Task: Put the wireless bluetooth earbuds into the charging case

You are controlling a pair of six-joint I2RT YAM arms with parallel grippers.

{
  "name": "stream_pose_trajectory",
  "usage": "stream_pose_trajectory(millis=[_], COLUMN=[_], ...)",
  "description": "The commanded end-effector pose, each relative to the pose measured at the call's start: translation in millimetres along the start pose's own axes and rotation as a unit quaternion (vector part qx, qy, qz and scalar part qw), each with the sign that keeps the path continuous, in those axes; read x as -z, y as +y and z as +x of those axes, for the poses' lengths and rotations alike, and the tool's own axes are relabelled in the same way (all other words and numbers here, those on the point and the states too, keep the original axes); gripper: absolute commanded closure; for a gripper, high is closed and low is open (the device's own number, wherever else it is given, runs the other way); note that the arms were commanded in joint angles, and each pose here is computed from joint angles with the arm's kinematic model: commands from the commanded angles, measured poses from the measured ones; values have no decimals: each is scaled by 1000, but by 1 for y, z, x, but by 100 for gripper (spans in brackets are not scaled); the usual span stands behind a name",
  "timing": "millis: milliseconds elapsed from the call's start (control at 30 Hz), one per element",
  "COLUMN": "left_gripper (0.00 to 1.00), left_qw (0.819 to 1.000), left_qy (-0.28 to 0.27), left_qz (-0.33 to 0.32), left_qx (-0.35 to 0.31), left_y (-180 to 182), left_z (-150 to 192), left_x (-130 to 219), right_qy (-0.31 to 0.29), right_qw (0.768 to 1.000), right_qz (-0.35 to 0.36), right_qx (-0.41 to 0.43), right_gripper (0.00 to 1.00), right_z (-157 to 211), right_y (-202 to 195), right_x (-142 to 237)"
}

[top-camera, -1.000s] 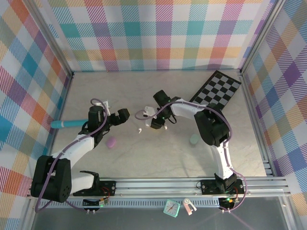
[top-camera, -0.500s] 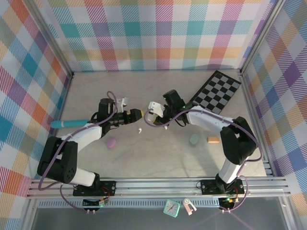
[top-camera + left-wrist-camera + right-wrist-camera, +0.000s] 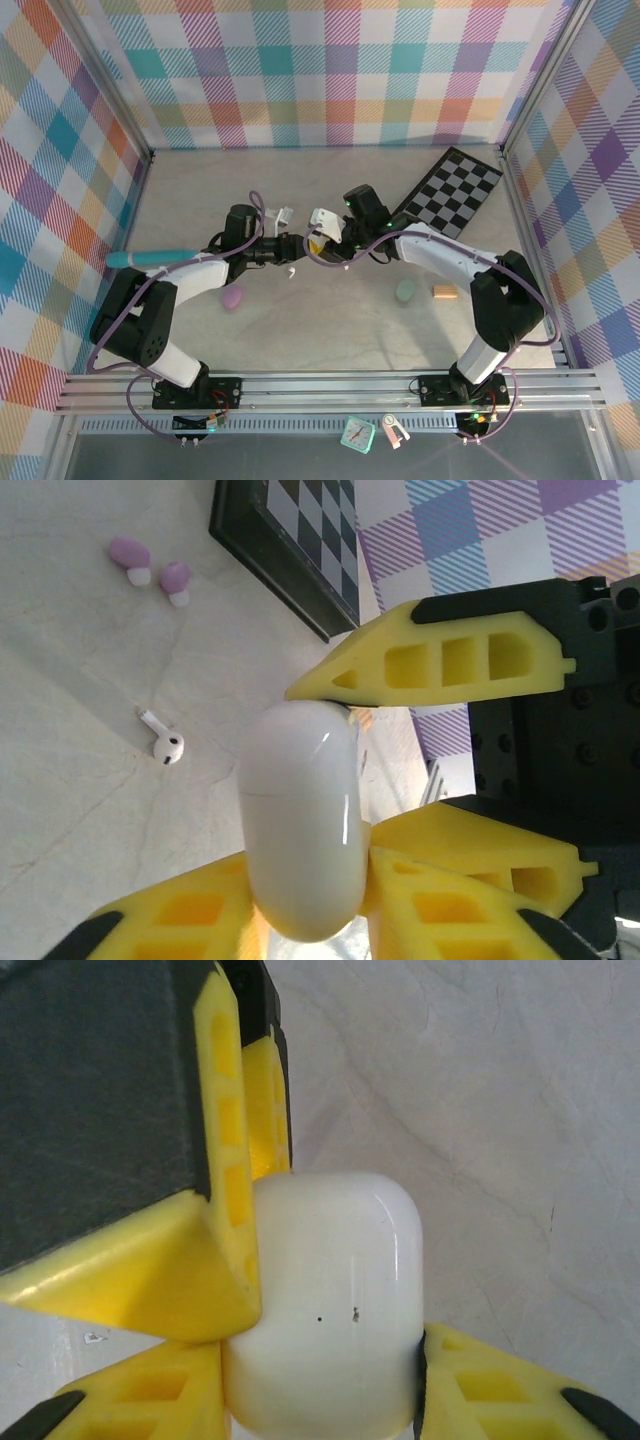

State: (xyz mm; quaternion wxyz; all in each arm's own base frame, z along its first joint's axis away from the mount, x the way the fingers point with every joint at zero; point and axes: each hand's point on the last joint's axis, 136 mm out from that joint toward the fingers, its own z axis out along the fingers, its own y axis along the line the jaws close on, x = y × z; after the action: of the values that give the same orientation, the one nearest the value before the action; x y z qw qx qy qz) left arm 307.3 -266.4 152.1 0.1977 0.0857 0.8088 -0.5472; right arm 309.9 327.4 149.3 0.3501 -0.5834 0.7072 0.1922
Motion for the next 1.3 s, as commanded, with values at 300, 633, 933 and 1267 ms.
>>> stream_pose_trajectory(millis=[300, 633, 933, 1267], left_gripper=[69, 86, 86, 81], left_qw=[999, 997, 972, 879], left_qy=[-3, -10, -70, -127], left_qz=[46, 60, 124, 230], left_qx=[-28, -36, -189, -398], left_y=[-19, -28, -64, -127], left_z=[-9, -13, -13, -3], left_x=[-5, -4, 16, 30], right_qy=[-34, -28, -104, -256], right_qw=[999, 999, 993, 931], right_qz=[-34, -26, -45, -213], right_qx=[9, 7, -33, -148], right_gripper=[60, 56, 29, 33], right_z=[-15, -10, -28, -65], right_y=[20, 20, 27, 51], right_x=[15, 18, 58, 149])
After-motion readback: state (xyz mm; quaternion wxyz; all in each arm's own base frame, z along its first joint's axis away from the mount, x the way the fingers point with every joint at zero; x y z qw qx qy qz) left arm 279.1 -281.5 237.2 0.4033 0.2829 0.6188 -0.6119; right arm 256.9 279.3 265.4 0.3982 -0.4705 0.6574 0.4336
